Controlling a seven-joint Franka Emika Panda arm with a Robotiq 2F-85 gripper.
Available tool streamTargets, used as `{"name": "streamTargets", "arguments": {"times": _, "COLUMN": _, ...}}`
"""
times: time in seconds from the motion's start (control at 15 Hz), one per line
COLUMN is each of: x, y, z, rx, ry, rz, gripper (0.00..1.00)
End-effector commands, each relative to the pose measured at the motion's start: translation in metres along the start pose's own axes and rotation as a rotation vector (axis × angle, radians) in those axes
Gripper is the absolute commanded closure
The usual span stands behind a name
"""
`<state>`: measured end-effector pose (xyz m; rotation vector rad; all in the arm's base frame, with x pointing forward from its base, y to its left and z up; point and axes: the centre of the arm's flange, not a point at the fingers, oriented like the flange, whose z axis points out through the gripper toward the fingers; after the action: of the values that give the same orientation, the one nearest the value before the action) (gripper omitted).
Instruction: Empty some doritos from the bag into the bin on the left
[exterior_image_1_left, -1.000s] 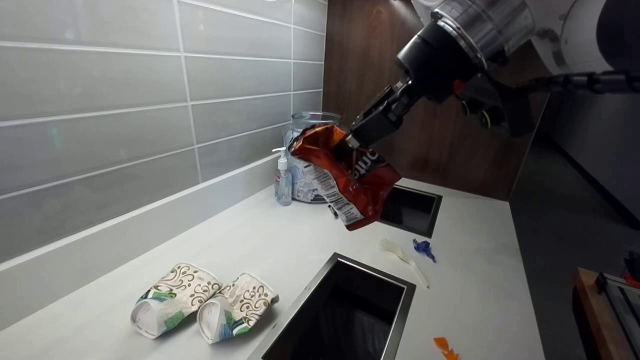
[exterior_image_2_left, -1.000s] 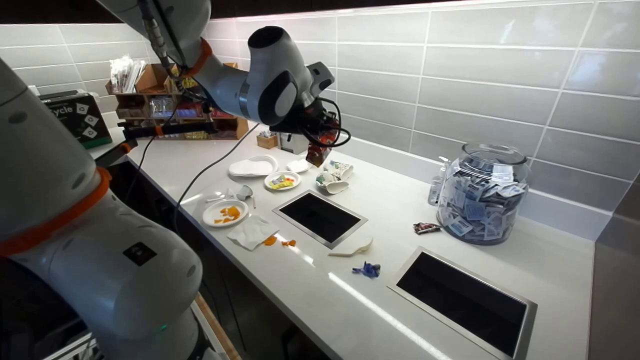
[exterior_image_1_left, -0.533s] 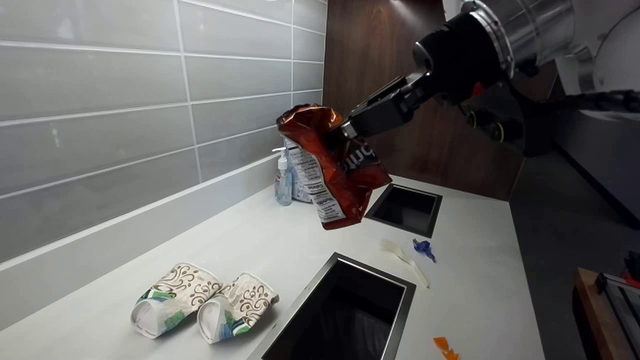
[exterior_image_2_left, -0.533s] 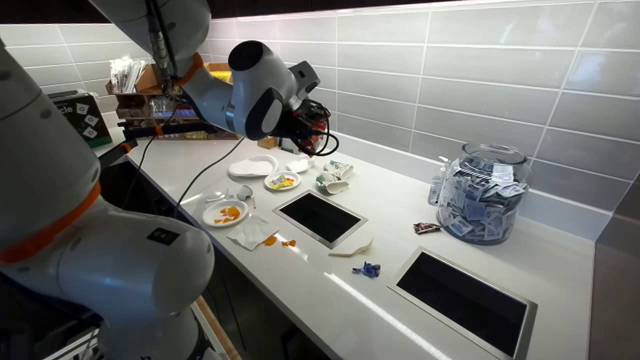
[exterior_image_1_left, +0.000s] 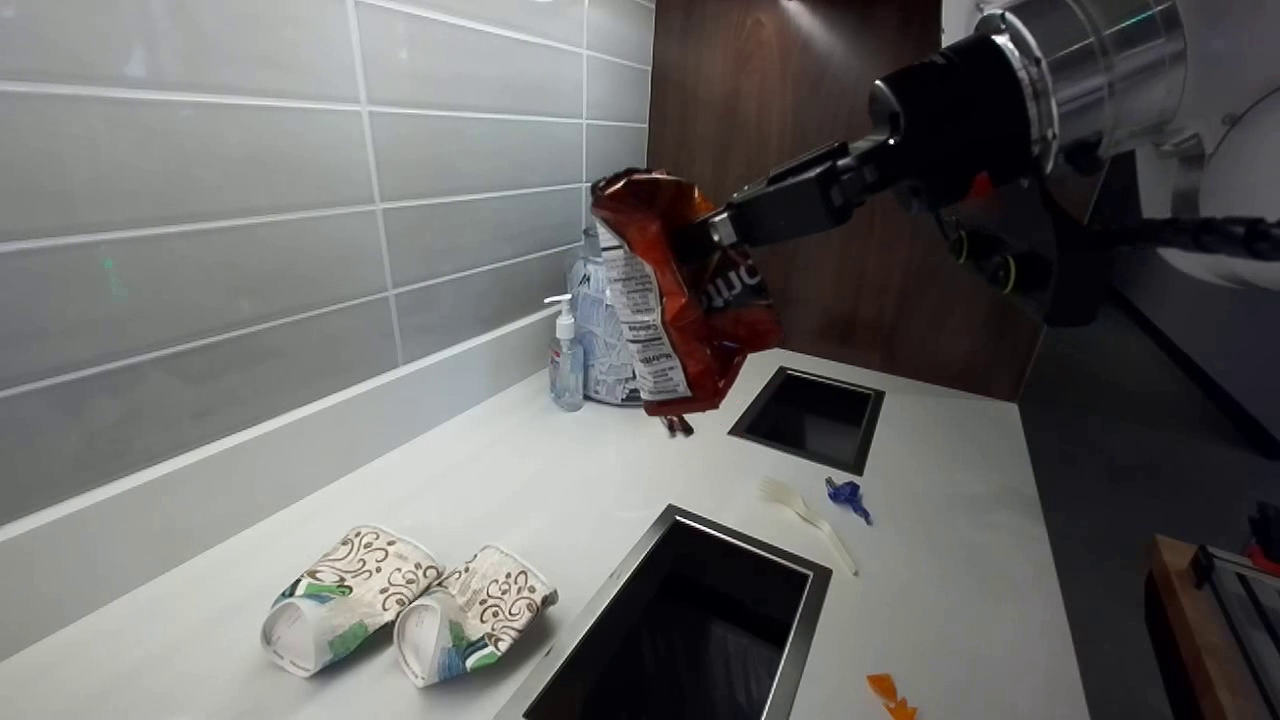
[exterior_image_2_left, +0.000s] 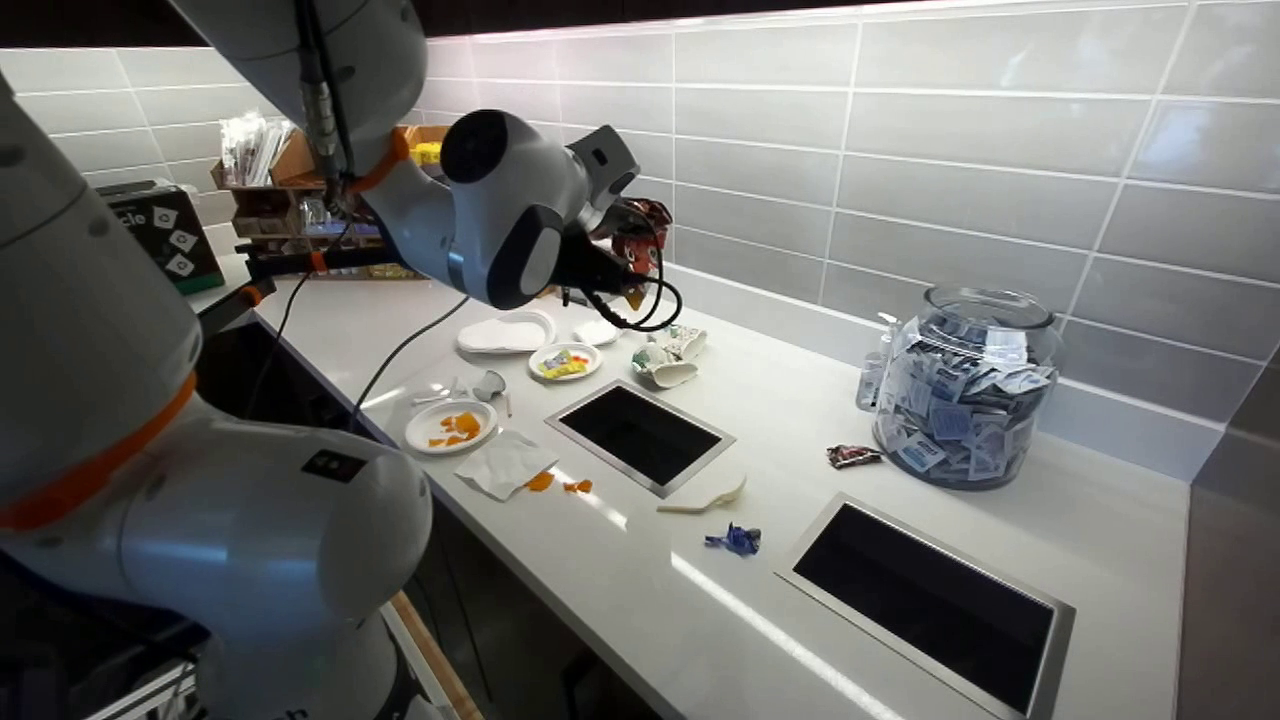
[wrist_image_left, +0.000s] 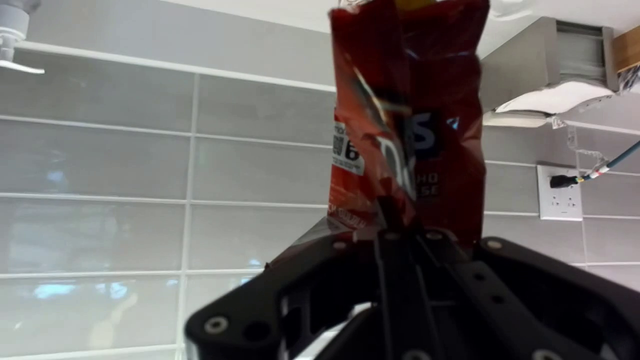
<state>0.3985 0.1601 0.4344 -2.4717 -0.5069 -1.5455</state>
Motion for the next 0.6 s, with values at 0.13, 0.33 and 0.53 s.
{"name": "streamTargets", "arguments": {"times": 0.13, "x": -0.0148, "y": 0.0118, "z": -0.0151, "rx": 0.001, "ry": 0.059, "rz": 0.011, "gripper": 1.00}}
{"name": "streamTargets", "arguments": {"times": 0.33, "x": -0.0142, "y": 0.0123, "z": -0.0135, "rx": 0.012, "ry": 0.030, "rz": 0.005, "gripper": 1.00}}
{"name": "streamTargets", "arguments": {"times": 0.53, "x": -0.0191, "y": 0.0144, "z": -0.0127, "rx": 0.065, "ry": -0.049, "rz": 0.081, "gripper": 1.00}}
